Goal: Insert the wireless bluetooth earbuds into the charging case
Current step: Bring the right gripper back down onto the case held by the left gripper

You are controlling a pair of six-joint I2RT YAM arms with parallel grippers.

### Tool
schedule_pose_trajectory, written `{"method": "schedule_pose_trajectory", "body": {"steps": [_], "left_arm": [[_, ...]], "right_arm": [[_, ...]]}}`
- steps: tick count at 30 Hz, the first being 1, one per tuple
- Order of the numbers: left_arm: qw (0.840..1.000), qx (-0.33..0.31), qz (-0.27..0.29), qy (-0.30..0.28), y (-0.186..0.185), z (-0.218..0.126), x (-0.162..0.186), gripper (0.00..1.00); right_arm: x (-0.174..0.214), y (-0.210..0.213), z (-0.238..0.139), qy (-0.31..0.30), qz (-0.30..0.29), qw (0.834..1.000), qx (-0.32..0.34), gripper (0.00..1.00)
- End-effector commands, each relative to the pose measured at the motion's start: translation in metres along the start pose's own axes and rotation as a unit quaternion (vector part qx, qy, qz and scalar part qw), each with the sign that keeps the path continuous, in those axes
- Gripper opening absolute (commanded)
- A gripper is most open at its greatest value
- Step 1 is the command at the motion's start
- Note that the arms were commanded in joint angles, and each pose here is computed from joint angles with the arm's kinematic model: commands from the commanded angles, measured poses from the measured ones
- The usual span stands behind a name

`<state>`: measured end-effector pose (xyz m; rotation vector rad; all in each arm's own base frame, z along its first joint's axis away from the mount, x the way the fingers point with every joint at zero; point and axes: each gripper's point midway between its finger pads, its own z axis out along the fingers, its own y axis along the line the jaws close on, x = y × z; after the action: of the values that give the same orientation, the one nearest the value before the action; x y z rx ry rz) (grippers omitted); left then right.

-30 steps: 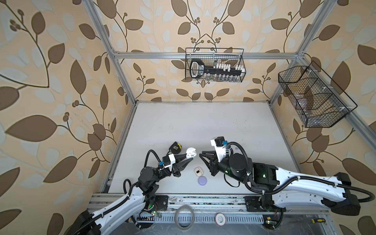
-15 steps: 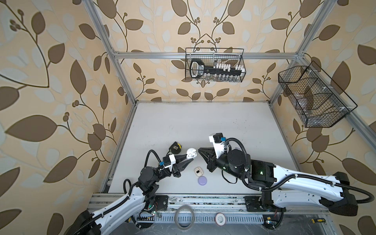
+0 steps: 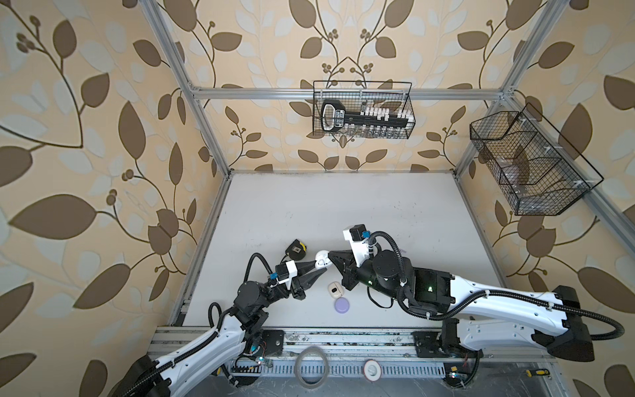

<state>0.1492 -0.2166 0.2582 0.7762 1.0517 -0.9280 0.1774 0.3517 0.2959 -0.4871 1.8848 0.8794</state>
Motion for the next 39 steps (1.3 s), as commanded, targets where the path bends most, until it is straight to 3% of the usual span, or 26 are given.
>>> {"method": "schedule_pose_trajectory", "body": {"steps": [1, 10, 15, 21, 28, 39], "left_arm": [[0.998, 0.015, 0.033, -0.044, -0.005, 0.004, -0.030, 0.00], [0.998, 0.019, 0.035, -0.043, -0.006, 0.004, -0.030, 0.00], [0.998, 0.040, 0.035, -0.039, -0.012, 0.007, -0.030, 0.00], [0.997, 0.050, 0.034, -0.038, -0.014, 0.008, -0.030, 0.00], [0.997, 0.052, 0.032, -0.036, -0.015, 0.009, -0.029, 0.00], [0.997, 0.055, 0.031, -0.034, -0.015, 0.009, -0.028, 0.00]], "right_arm": [[-0.007, 0.005, -0.007, -0.013, 0.008, 1.000, -0.010, 0.09], [-0.044, -0.028, -0.024, -0.051, 0.056, 0.997, 0.007, 0.14], [-0.036, -0.050, -0.003, -0.017, 0.070, 0.997, 0.008, 0.17], [-0.014, -0.033, 0.025, 0.031, 0.051, 0.997, -0.039, 0.23], [-0.010, 0.004, 0.033, 0.038, 0.023, 0.996, -0.082, 0.24], [-0.036, 0.023, -0.004, -0.038, 0.012, 0.990, -0.135, 0.24]]}}
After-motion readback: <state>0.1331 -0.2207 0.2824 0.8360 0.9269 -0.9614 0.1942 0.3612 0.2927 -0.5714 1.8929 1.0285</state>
